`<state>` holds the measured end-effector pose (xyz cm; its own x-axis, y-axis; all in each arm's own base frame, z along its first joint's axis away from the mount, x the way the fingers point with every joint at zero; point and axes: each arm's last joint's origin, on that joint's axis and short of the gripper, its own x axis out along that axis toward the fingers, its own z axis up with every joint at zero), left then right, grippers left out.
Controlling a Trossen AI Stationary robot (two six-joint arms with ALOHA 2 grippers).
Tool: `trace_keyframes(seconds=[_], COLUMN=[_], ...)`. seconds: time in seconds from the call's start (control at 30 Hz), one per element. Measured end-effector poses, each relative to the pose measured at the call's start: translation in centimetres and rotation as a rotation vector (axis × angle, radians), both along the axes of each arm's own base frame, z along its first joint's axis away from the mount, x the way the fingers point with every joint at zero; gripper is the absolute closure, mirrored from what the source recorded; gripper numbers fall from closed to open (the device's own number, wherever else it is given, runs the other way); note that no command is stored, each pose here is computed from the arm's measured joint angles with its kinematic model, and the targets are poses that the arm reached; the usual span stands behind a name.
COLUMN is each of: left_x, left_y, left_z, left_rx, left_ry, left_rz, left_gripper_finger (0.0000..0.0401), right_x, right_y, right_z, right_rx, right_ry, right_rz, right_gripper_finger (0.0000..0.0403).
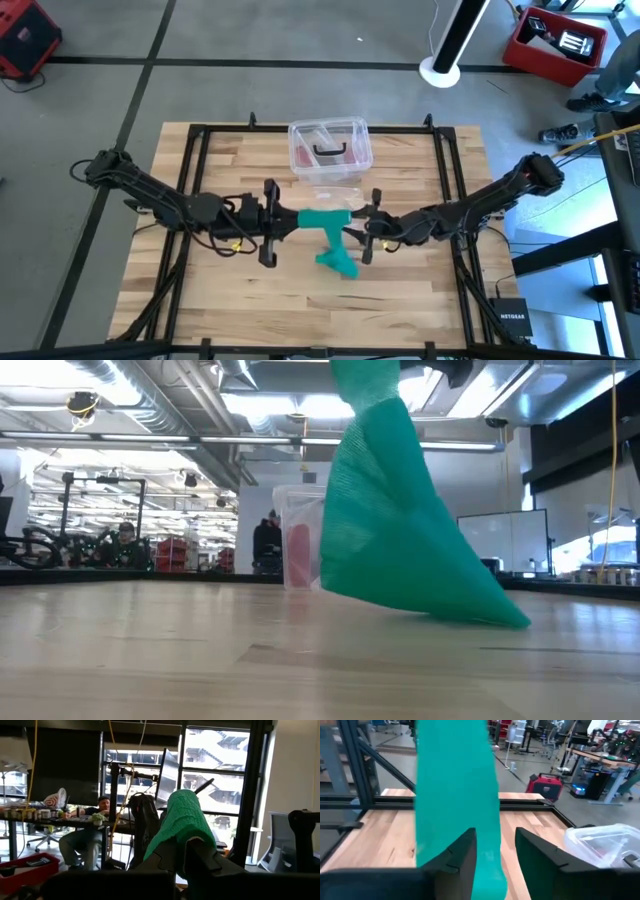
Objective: Roll bandage
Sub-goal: Roll the green bandage
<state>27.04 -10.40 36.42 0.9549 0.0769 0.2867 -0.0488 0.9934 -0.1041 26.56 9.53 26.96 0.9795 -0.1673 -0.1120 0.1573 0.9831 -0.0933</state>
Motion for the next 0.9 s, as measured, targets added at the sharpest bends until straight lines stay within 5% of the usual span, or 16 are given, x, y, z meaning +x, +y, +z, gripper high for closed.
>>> trace_keyframes(seconds=[0.27, 0.47, 0.6, 0.9], left_x=[-0.6, -1.1, -0.9, -0.5], left_y=[0.3, 1.0, 2.0, 3.0], left_z=[0.8, 1.4, 1.5, 1.5], left_rx=[0.014, 0.045, 0.039, 0.058], left_ry=[-0.031, -0.048, -0.049, -0.042], left_rz=[0.011, 0.049, 0.09, 0.134], left_gripper_finger=[0.039, 0.039, 0.039, 0.039], right_x=[-3.6, -5.2, -5.0, -3.8], right_y=[-1.5, -1.7, -1.3, -1.2], right_z=[2.6, 2.9, 2.3, 2.0], right_rx=[0.008, 0.07, 0.113, 0.088], right_ry=[0.035, 0.111, 0.158, 0.103], right_rz=[0.005, 0.172, 0.26, 0.146], right_gripper_finger=[0.0175, 0.0123, 0.0122, 0.0149])
